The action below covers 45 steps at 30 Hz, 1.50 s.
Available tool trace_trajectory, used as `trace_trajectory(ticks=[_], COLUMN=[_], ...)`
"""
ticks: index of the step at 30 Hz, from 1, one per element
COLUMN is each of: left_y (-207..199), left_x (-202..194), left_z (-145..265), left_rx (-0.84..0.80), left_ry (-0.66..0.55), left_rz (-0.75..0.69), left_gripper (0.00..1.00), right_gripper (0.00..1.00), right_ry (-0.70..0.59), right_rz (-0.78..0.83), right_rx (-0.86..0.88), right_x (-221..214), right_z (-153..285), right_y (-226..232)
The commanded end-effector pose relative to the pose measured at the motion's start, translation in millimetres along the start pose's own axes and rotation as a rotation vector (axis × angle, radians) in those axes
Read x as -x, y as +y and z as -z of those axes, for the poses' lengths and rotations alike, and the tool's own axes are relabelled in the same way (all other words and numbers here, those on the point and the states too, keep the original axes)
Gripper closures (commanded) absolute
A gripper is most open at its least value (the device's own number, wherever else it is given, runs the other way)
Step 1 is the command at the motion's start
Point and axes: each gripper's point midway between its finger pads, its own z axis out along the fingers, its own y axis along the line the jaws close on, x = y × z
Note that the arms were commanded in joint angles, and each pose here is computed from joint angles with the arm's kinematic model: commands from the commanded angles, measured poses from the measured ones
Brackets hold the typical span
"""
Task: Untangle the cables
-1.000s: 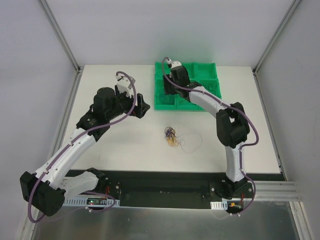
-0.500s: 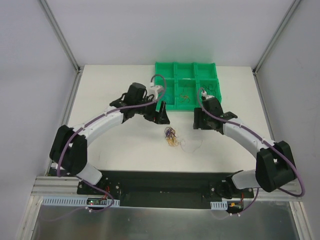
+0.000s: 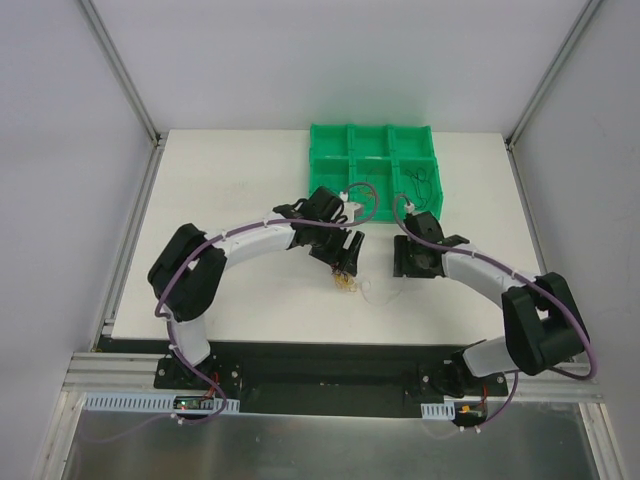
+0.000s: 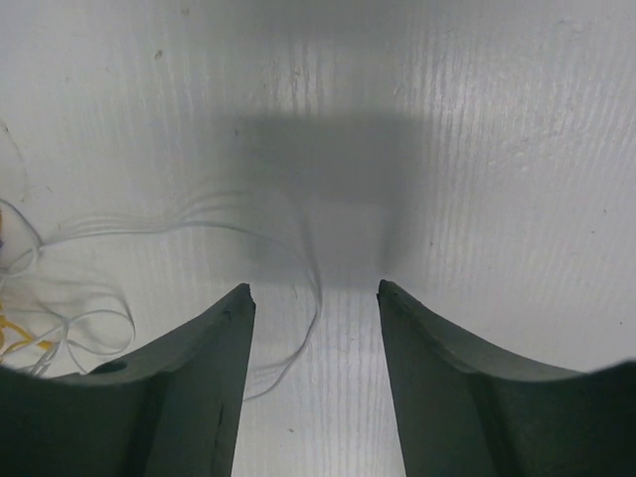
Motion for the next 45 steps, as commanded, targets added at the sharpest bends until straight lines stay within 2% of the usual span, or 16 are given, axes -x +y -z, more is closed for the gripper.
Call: trace_trajectory(ticks=[1, 4, 6, 9, 12, 18, 19, 23, 31, 36, 40, 45], left_y=[21, 25, 28, 34, 45, 89, 92, 106, 115, 117, 118, 114], left_x=[7, 7, 7, 3, 2, 17, 22, 38, 43, 44, 43, 45], left_z=[-3, -6, -8, -10, -9, 28, 37, 80, 144, 162, 172, 179], left_rx=[0.122, 0.137, 0.145, 0.174, 0.244, 0.55, 0.591, 0.735, 0.85, 0.857, 0.86, 0.845], left_ry=[-0.011, -0.005, -0.002, 0.011, 0.021, -0.01, -0.029, -0.119, -0.247, -0.29, -0.31, -0.33], left_rz=[-0.032, -0.028, -0.024, -0.014, -0.011, -0.071, -0.085, -0.118, -0.107, -0.088, -0.078, -0.09], left_gripper=[0.28, 0.32, 0.35, 0.43, 0.57, 0.98, 1.0, 1.0, 1.0, 1.0, 1.0, 1.0], right_gripper=[0.45, 0.46, 0.52, 0.7, 0.97, 0.99, 0.99, 0.99, 0.99, 0.99, 0.99, 0.99], right_ry=[-0.059, -0.057, -0.062, -0.066, -0.101, -0.299, -0.338, -0.467, -0.662, -0.723, -0.719, -0.737], right_rz=[0.03, 0.036, 0.039, 0.053, 0.075, 0.046, 0.033, -0.024, -0.23, -0.219, -0.218, -0.14], right_rx=[0.019, 0.016, -0.006, -0.05, -0.098, -0.14, -0.146, -0.211, -0.292, -0.216, -0.291, -0.169], right_x=[17, 18, 23, 25, 28, 48, 52, 62, 65, 75, 78, 92], right_z=[-7, -14, -18, -21, -19, 28, 39, 82, 159, 189, 199, 212], right_y=[10, 14, 15, 14, 16, 10, 6, -22, -88, -82, -93, -71])
